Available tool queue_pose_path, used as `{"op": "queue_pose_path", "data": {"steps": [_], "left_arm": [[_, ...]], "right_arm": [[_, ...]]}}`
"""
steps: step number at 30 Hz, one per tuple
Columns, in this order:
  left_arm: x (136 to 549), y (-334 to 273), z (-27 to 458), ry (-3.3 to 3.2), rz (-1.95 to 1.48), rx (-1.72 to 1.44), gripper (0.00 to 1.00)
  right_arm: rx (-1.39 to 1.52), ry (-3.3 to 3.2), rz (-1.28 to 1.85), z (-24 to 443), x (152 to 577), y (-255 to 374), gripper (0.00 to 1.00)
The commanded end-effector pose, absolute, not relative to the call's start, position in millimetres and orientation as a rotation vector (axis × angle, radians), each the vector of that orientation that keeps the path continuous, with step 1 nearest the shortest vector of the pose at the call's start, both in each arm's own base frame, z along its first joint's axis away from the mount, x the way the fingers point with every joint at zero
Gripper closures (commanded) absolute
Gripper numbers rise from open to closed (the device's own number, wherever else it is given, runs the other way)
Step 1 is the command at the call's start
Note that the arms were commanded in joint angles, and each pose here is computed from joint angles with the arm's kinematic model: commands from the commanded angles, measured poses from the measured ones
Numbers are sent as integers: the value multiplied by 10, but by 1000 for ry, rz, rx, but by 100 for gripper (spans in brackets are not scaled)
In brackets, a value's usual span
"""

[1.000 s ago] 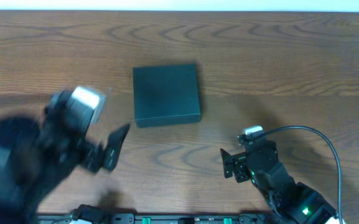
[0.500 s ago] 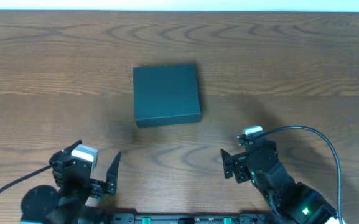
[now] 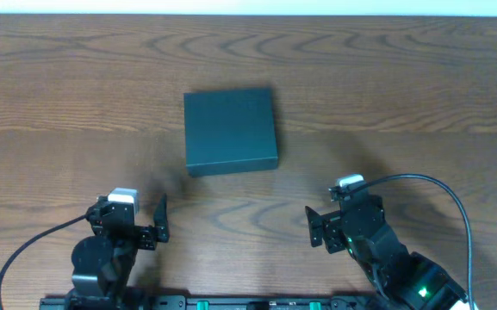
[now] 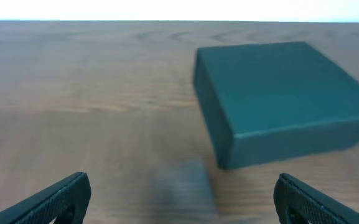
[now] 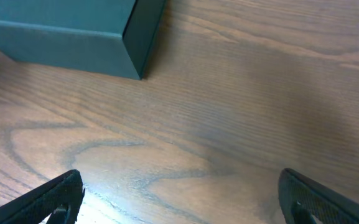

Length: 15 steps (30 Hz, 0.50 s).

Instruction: Pack container

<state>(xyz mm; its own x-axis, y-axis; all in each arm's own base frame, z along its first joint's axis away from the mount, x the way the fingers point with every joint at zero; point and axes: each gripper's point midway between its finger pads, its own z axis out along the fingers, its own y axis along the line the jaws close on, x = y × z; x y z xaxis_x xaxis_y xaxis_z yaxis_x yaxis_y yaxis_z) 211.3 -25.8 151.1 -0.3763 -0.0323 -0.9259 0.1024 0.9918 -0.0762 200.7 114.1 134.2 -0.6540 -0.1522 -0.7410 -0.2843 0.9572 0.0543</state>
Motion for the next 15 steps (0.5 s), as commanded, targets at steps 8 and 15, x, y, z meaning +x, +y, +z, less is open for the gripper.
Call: {"op": "queue_pose_path", "data": {"steps": [8,15], "left_arm": [[2182,-53,1201,1945,-99,-140,5],[2183,-36,1086,1963,-89,-151,5]], "right_arm": [[-306,2285,192,1355,2021,1116,1],[-306,2285,192,1355,2021,1116,1]]}}
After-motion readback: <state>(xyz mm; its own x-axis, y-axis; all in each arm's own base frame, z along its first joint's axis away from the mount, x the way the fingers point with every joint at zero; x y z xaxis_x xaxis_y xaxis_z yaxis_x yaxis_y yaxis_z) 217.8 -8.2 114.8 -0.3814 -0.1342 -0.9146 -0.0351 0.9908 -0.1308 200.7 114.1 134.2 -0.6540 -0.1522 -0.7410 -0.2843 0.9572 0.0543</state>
